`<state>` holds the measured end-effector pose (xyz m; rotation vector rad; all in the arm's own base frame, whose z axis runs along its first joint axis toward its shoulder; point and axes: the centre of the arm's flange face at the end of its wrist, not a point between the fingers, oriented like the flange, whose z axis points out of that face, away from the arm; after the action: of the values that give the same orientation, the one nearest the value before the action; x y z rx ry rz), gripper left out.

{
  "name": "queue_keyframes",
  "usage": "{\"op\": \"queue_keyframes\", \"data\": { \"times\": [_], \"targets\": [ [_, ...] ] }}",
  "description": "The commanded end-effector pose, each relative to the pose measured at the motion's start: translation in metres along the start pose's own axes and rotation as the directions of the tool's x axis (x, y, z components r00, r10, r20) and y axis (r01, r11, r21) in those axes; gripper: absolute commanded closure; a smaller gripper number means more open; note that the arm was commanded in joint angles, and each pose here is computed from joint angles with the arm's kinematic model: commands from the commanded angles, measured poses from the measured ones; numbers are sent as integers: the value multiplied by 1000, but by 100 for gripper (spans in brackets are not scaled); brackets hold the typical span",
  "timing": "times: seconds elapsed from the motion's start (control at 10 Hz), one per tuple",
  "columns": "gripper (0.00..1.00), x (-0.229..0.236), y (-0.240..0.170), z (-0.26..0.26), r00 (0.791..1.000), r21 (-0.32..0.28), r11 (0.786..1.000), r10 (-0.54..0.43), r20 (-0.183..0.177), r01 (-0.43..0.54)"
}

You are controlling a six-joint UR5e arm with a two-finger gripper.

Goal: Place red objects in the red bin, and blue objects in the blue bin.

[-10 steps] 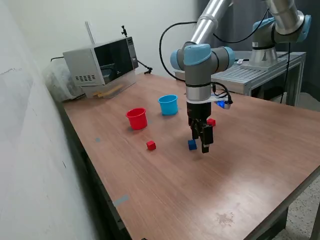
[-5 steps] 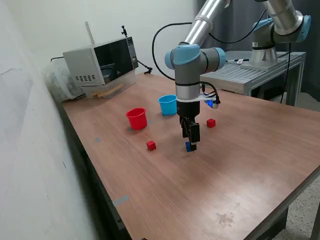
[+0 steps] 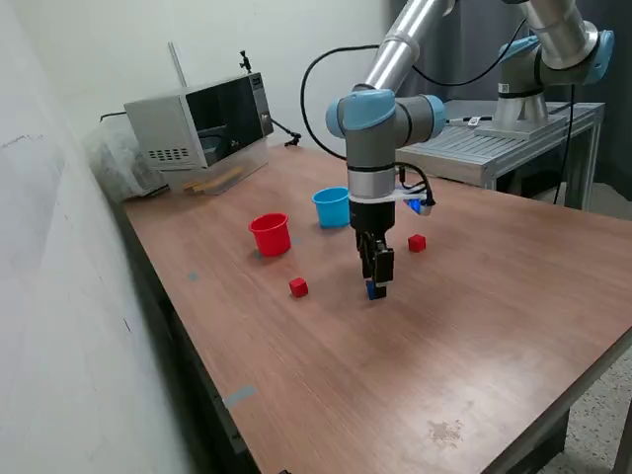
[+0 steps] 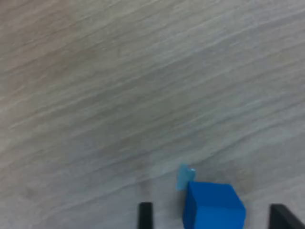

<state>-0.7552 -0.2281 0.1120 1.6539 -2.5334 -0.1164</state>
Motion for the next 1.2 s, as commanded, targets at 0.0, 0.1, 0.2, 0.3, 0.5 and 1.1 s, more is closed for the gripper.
{"op": "queue_keyframes", "data": {
  "times": [0.0, 0.1, 0.2, 0.3, 0.5, 1.1],
  "targets": [
    [100, -2, -2, 3, 1000, 2, 1000, -8, 4, 8],
    [100, -3, -5, 5, 1000, 9, 1000, -25, 6, 25],
    [100, -2, -5, 5, 998, 8, 998, -69, 4, 69],
    [100, -1, -4, -2, 989, 4, 989, -151, 2, 151],
    [100, -6, -4, -76, 976, -63, 974, -218, -20, 217],
    [100, -259, 19, -130, 998, 39, 999, 32, 62, -34]
  ]
}}
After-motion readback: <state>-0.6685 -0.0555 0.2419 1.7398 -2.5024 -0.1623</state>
